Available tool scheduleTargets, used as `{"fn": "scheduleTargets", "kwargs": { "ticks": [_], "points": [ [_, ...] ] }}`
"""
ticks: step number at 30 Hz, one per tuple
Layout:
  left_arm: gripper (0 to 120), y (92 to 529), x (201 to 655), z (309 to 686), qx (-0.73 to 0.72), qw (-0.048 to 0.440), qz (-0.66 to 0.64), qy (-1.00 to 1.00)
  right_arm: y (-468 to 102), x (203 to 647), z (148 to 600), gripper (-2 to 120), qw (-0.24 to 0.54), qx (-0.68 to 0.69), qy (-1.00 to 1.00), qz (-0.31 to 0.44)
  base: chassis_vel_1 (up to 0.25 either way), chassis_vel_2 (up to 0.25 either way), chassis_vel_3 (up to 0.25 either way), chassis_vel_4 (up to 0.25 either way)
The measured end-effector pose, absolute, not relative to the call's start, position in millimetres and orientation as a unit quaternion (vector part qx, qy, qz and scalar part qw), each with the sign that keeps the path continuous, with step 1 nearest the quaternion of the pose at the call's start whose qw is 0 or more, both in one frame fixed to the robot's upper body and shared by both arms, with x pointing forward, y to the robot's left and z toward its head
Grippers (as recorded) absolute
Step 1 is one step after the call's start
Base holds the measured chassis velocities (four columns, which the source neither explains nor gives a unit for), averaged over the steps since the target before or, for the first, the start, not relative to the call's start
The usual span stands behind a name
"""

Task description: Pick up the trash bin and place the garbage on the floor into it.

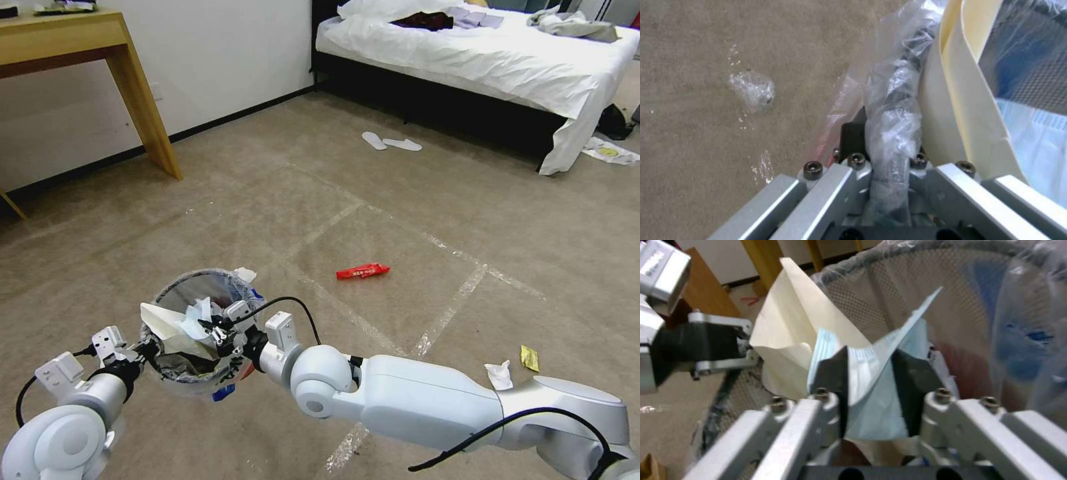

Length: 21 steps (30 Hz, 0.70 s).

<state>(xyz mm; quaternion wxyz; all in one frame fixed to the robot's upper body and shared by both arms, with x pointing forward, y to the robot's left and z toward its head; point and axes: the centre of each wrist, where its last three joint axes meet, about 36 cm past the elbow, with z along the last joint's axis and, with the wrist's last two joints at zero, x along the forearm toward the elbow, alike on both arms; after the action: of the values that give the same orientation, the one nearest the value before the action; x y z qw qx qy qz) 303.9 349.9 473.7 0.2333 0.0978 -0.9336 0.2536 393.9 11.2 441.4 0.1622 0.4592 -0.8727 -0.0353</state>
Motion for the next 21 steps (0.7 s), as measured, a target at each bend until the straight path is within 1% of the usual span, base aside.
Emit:
{"fn": "scheduleTargets", "kwargs": {
  "ticks": [2, 3, 4, 6, 7, 8, 9, 10, 12, 13, 14, 15, 16, 17, 18, 21],
  "points": [
    [1, 350.4, 304.3, 472.7, 0.099, 0.234, 0.254, -0.933, 9.1, 393.3, 441.2, 41, 0.162, 0.459, -0.873, -0.035, 0.0, 0.0, 0.0, 0.0],
    [1, 350.4, 304.3, 472.7, 0.099, 0.234, 0.254, -0.933, 9.1, 393.3, 441.2, 41, 0.162, 0.459, -0.873, -0.035, 0.0, 0.0, 0.0, 0.0],
    [1, 350.6, 304.5, 471.7, 0.1, 0.235, 0.254, -0.933, 8.3, 392.9, 440.8, 49, 0.163, 0.458, -0.873, -0.035, 0.0, 0.0, 0.0, 0.0],
    [1, 350.8, 304.8, 470.8, 0.101, 0.236, 0.254, -0.933, 7.9, 392.1, 440.5, 57, 0.163, 0.459, -0.873, -0.036, 0.0, 0.0, 0.0, 0.0],
    [1, 350.8, 304.8, 470.8, 0.101, 0.236, 0.254, -0.933, 7.9, 392.1, 440.5, 57, 0.163, 0.459, -0.873, -0.036, 0.0, 0.0, 0.0, 0.0],
    [1, 350.9, 304.9, 470.7, 0.101, 0.236, 0.254, -0.933, 7.3, 391.6, 440.3, 64, 0.163, 0.459, -0.873, -0.036, 0.0, 0.0, 0.0, 0.0],
    [1, 350.9, 304.9, 470.7, 0.101, 0.236, 0.254, -0.933, 7.3, 391.6, 440.3, 64, 0.163, 0.459, -0.873, -0.036, 0.0, 0.0, 0.0, 0.0],
    [1, 350.9, 305.0, 470.8, 0.101, 0.236, 0.254, -0.933, 6.9, 391.4, 440.6, 67, 0.162, 0.46, -0.872, -0.036, 0.0, 0.0, 0.0, 0.0],
    [1, 351.2, 305.4, 471.2, 0.1, 0.235, 0.253, -0.933, 5.3, 391.1, 442.0, 79, 0.161, 0.46, -0.873, -0.037, 0.0, 0.0, 0.0, 0.0],
    [1, 351.2, 305.4, 471.2, 0.1, 0.235, 0.253, -0.933, 5.3, 391.1, 442.0, 79, 0.161, 0.46, -0.873, -0.037, 0.0, 0.0, 0.0, 0.0],
    [1, 351.3, 305.7, 471.4, 0.1, 0.235, 0.253, -0.933, 5.5, 390.3, 443.0, 88, 0.16, 0.461, -0.872, -0.038, 0.0, 0.0, 0.0, 0.0],
    [1, 351.5, 305.8, 471.2, 0.1, 0.235, 0.253, -0.933, 5.6, 390.1, 443.3, 89, 0.16, 0.461, -0.872, -0.039, 0.0, 0.0, 0.0, 0.0],
    [1, 351.7, 305.9, 470.8, 0.101, 0.235, 0.253, -0.933, 5.5, 389.4, 444.2, 96, 0.159, 0.462, -0.872, -0.039, 0.0, 0.0, 0.0, 0.0],
    [1, 351.7, 305.9, 470.8, 0.101, 0.235, 0.253, -0.933, 5.5, 389.4, 444.2, 96, 0.159, 0.462, -0.872, -0.039, 0.0, 0.0, 0.0, 0.0],
    [1, 351.8, 306.0, 470.4, 0.101, 0.236, 0.254, -0.933, 5.8, 388.0, 446.5, 99, 0.156, 0.464, -0.871, -0.041, 0.0, 0.0, 0.0, 0.0],
    [1, 351.9, 306.1, 469.9, 0.101, 0.236, 0.254, -0.932, 6.0, 386.7, 448.8, 99, 0.154, 0.466, -0.87, -0.043, 0.0, 0.0, 0.0, 0.0]
  ]
}}
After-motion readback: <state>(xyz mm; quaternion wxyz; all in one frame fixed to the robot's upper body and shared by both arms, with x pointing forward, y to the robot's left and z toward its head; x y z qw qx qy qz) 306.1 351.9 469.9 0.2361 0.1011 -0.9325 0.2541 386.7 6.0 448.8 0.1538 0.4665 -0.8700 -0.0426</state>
